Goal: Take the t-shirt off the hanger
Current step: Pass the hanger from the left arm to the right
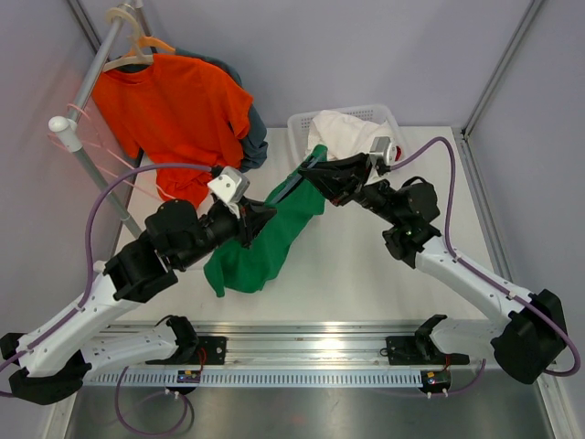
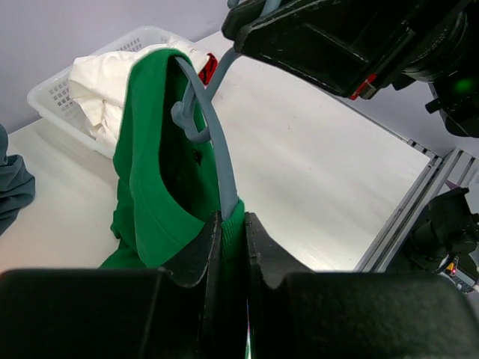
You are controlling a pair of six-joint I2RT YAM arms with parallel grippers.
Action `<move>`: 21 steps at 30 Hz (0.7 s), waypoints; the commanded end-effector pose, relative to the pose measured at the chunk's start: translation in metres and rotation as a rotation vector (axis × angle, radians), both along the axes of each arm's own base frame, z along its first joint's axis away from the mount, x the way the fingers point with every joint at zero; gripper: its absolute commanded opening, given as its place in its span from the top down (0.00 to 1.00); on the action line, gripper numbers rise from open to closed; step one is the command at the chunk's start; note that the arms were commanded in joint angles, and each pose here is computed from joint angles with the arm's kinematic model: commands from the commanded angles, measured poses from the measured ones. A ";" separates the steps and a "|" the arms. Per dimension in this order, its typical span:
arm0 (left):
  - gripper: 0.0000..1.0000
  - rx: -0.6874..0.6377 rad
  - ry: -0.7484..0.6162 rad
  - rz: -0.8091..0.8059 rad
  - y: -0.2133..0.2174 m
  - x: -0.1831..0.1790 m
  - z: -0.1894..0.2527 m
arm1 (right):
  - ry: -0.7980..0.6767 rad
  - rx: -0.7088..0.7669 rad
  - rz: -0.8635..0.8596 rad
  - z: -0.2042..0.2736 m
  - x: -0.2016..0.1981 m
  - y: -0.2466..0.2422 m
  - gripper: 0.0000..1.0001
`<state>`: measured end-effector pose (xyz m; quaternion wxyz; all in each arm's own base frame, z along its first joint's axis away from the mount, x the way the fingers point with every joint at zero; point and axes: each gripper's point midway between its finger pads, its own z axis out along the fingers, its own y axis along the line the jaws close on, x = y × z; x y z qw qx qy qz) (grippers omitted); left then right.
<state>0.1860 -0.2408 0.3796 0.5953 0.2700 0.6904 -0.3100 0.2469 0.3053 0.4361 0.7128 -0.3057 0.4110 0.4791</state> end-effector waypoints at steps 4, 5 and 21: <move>0.69 -0.063 -0.086 -0.036 -0.007 -0.001 0.023 | 0.045 0.102 -0.061 0.023 0.011 -0.011 1.00; 0.65 -0.051 -0.103 -0.051 -0.008 -0.002 0.023 | 0.054 0.108 -0.075 0.024 0.012 -0.013 1.00; 0.03 0.038 -0.229 -0.070 0.001 -0.003 0.037 | 0.060 0.038 -0.106 0.015 0.022 -0.007 1.00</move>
